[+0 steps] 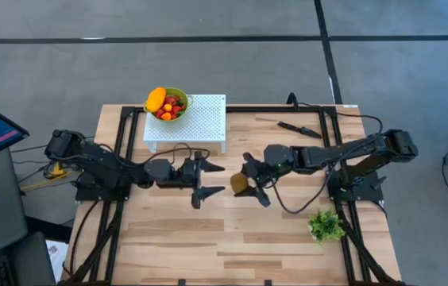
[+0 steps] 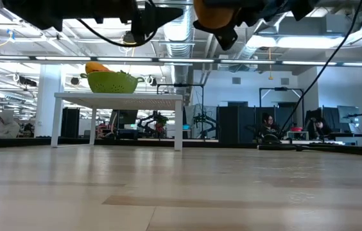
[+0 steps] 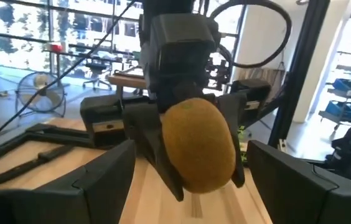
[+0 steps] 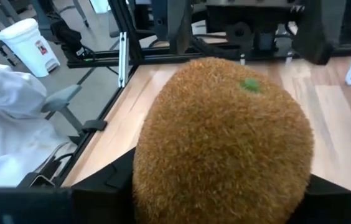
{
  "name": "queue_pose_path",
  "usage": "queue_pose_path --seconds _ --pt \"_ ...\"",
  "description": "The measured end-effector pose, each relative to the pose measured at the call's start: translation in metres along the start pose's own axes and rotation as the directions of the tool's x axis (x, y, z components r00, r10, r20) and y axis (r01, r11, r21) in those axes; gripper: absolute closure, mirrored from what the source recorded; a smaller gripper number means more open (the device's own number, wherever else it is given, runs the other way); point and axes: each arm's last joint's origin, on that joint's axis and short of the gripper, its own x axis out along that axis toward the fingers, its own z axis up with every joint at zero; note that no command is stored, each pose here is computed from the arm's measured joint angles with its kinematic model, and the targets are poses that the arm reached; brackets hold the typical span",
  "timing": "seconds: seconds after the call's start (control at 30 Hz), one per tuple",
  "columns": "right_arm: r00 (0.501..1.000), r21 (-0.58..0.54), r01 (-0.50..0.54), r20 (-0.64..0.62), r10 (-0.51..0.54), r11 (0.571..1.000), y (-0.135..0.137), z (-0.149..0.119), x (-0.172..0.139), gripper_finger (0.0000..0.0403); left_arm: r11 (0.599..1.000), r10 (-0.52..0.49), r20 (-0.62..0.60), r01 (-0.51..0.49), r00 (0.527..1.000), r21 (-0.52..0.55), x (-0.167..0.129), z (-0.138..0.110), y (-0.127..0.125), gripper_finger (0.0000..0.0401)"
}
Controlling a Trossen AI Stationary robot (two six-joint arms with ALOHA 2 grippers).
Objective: Pick & Place Fruit
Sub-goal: Put the kiwi into the green strainer bowl on the shelf
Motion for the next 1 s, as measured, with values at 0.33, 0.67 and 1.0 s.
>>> queue_pose_path --seconds 0.33,0.67,1.0 --pt "0.998 -0.012 0.022 0.062 -0.021 1.0 -0.009 0.007 -0.003 0.0194 1.0 -0.026 -0.005 0.026 1.0 -0.006 0.021 -0.002 0.001 0.01" --pt "0.998 -0.055 0.01 0.06 -0.006 0.998 -0.004 0.006 -0.001 0.0206 0.999 -0.022 0.022 0.021 1.0 0.028 0.047 0.003 0.004 0.01" --pt "0.997 -0.072 0.012 0.071 -0.007 0.997 -0.004 0.007 -0.002 0.0199 0.996 -0.076 0.029 0.077 0.997 -0.04 0.051 0.008 0.015 0.0118"
